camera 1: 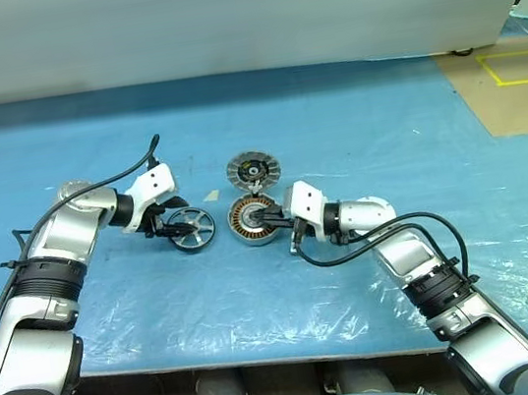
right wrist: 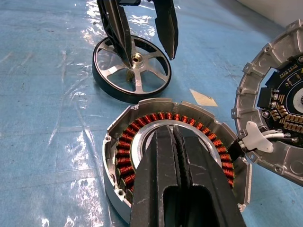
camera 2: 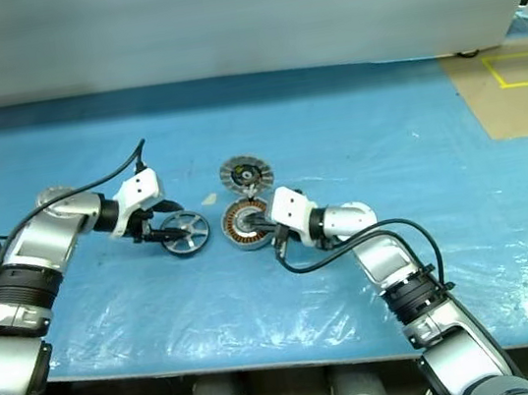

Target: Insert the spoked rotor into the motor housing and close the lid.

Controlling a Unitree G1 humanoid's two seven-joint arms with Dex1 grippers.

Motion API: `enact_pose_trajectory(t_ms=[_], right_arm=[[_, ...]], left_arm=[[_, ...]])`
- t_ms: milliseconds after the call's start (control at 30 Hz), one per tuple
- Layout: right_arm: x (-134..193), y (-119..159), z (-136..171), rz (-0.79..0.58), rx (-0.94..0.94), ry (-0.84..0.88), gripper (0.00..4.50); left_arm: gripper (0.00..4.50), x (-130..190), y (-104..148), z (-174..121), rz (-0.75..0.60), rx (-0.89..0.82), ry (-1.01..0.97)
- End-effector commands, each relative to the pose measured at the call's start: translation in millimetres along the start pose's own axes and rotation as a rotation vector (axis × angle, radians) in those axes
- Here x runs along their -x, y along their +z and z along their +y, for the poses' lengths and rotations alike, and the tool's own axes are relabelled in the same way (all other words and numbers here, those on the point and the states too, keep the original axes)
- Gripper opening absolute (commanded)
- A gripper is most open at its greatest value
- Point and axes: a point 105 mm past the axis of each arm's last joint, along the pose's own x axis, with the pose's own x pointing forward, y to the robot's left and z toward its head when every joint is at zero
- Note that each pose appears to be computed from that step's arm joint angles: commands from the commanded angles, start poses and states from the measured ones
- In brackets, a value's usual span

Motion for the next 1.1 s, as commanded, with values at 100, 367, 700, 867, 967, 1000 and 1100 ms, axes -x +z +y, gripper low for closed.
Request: enact_pose_trajectory(t_ms=[100,367,700,867,967,1000,1100], right_arm=[[-1,5,0,-0.022,0.021,-0.003,0.00],[-1,4,1,-0.017,0.022,0.002,0.00],[-1,2,1,-0.009,0.024,0.005,0.00],[-1,1,2,-0.005,0.024,0.006,0.00],[-1,1,2,-0.004,0.024,0.007,0.00],[-1,1,2,-0.004,0.025,0.007,0.00],[-1,1,2,-0.004,0.025,0.007,0.00]], left_arm=[[3.22,14,2,14,-0.052,0.074,0.092],[3.22,22,31,9,-0.218,0.001,0.076],[3.22,28,20,-4,-0.159,0.024,-0.007],[3.22,36,12,4,-0.111,-0.039,0.036],[3.22,36,8,5,-0.082,-0.070,0.029],[3.22,36,7,5,-0.072,-0.079,0.029],[3.22,31,8,6,-0.074,-0.111,0.029]])
